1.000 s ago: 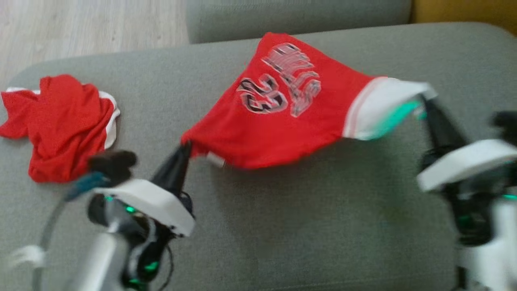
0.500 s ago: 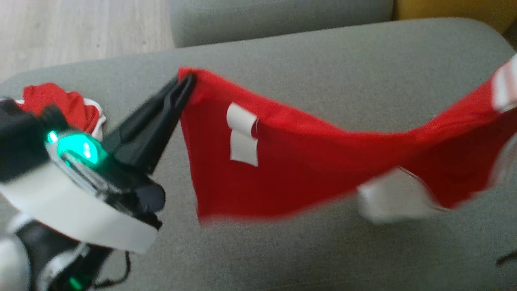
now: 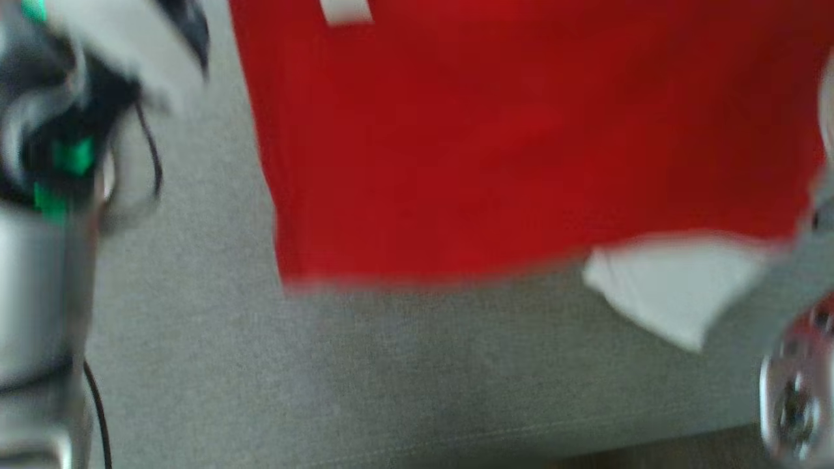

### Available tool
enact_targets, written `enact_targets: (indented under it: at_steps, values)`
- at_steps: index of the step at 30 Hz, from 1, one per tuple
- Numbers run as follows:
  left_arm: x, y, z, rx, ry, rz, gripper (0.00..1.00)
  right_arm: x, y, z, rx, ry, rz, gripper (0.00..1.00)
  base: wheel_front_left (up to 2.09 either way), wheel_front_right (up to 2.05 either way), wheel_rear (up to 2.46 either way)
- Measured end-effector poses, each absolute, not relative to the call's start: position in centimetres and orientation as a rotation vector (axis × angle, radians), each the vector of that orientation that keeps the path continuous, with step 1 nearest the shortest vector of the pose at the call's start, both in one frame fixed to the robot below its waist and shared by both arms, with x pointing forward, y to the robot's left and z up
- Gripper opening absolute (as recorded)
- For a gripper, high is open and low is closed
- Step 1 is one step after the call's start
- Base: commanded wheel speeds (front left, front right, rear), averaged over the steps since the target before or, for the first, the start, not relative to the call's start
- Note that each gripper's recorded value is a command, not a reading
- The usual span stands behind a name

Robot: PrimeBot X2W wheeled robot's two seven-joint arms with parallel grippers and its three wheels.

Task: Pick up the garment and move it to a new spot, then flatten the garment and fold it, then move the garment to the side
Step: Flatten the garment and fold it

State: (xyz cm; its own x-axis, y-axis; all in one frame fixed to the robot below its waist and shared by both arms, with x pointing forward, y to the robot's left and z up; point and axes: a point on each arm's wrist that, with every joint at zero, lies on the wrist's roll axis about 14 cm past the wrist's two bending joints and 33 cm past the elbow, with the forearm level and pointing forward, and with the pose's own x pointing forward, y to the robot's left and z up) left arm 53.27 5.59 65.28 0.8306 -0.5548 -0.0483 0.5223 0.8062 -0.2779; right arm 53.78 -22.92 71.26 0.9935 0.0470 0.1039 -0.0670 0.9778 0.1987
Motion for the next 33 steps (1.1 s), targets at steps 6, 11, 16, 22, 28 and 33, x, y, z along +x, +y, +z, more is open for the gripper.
enact_targets:
  at_steps: [6,11,16,22,28,33]
  values:
    - [61.3,5.9,63.7,-0.311,0.119,-0.436,0.00,60.7,-23.7,70.0,0.279,-0.106,0.009,0.00,0.00,0.00,0.00]
    - [66.2,6.2,64.7,-0.289,-0.025,-0.344,0.00,64.9,-24.6,70.9,0.332,-0.193,-0.031,0.00,0.00,0.00,0.00]
    - [68.2,4.5,62.1,-0.293,-0.086,-0.357,0.00,67.3,-22.3,69.1,0.371,-0.217,0.037,0.00,0.00,0.00,0.00]
    - [63.0,4.7,51.7,-0.337,0.069,-0.329,0.00,61.0,-22.7,54.2,0.464,0.058,-0.016,0.00,0.00,0.00,0.00]
    - [54.8,5.0,44.7,-0.369,0.213,-0.318,0.00,51.3,-23.8,46.4,0.516,0.211,-0.093,0.00,0.00,0.00,0.00]
    - [47.9,5.4,42.6,-0.388,0.279,-0.306,0.00,44.7,-23.7,45.0,0.532,0.256,-0.113,0.00,0.00,0.00,0.00]
